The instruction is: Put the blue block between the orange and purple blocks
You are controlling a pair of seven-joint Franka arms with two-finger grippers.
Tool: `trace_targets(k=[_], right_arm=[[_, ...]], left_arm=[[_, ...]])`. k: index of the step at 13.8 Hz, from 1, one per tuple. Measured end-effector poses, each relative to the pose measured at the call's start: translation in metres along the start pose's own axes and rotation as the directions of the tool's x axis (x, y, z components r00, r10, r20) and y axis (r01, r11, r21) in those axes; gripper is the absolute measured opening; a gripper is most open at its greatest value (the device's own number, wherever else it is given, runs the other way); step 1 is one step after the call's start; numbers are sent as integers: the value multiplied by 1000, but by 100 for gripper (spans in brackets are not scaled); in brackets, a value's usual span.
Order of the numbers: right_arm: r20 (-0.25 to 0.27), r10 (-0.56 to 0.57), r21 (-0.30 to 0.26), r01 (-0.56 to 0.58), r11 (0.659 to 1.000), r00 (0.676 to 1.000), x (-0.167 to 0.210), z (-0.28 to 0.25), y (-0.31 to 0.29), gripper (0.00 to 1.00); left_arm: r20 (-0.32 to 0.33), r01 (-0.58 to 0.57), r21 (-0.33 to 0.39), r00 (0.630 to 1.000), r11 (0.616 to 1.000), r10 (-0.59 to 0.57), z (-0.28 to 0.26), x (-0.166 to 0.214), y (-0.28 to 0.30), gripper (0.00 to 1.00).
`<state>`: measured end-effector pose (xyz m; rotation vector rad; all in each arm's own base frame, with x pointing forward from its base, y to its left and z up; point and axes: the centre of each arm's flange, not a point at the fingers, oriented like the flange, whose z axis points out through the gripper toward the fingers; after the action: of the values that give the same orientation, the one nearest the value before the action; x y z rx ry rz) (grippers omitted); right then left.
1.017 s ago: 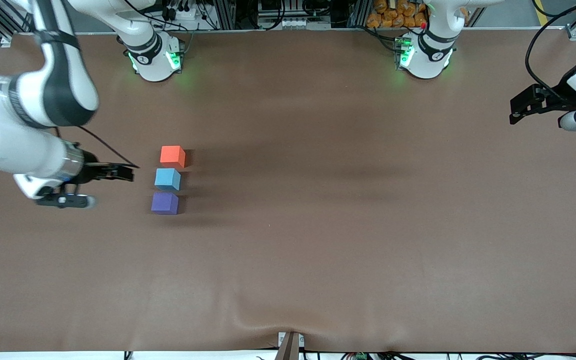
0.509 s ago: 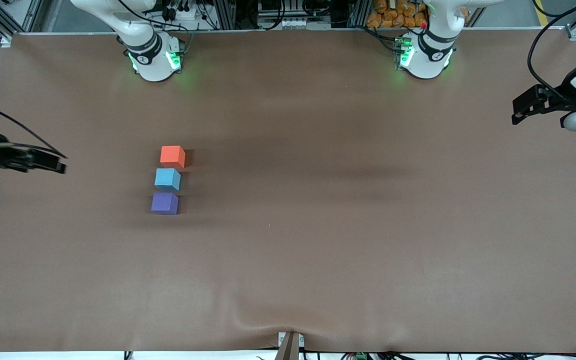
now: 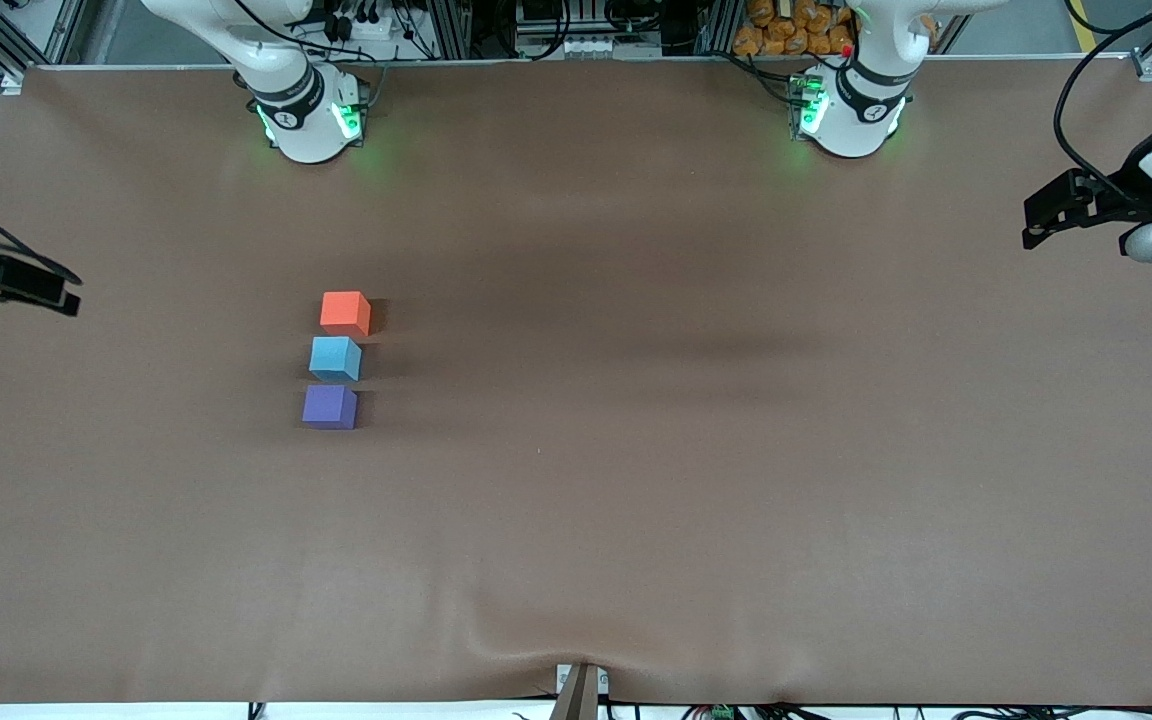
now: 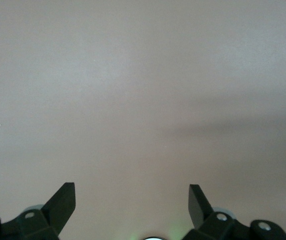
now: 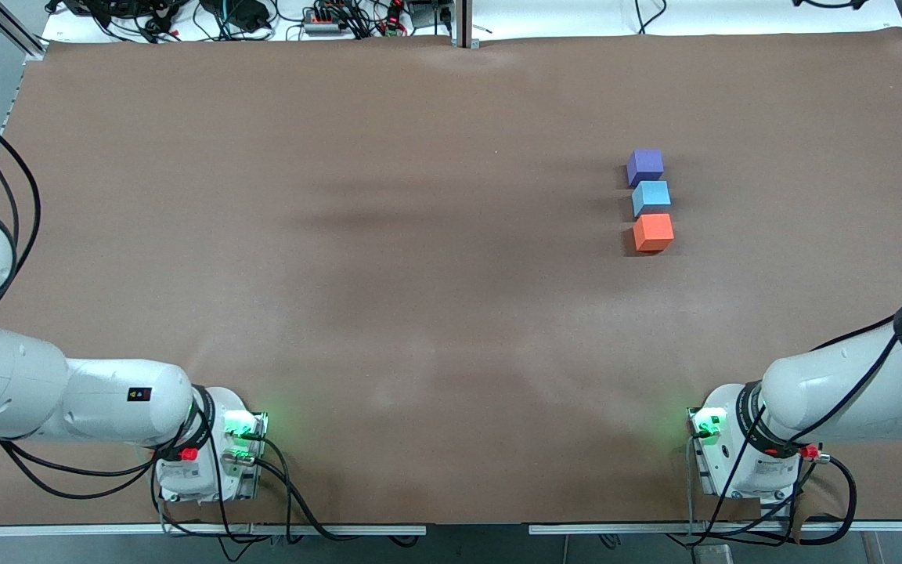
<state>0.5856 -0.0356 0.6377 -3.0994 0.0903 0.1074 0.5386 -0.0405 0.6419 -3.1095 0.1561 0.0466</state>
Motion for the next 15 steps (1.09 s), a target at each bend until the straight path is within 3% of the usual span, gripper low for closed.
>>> trace_targets(k=[3,7,11,15], right_arm=[[-31,4,-55,-6,998,1000,-36,-29,4,100],[-81,-1,-61,-4,998,997,-73,-23,4,100],[-123,-5,-108,-8,994,992,-76,-29,8,100],[-138,-8,-114,-8,993,990,-66,-33,7,100]], left_arm=[[0,-4,0,1000,1000,4,0,0,2,100],[0,-6,0,1000,1000,6,0,0,3,100],[0,-6,0,1000,1000,6,0,0,3,100],[0,-6,0,1000,1000,6,0,0,3,100]])
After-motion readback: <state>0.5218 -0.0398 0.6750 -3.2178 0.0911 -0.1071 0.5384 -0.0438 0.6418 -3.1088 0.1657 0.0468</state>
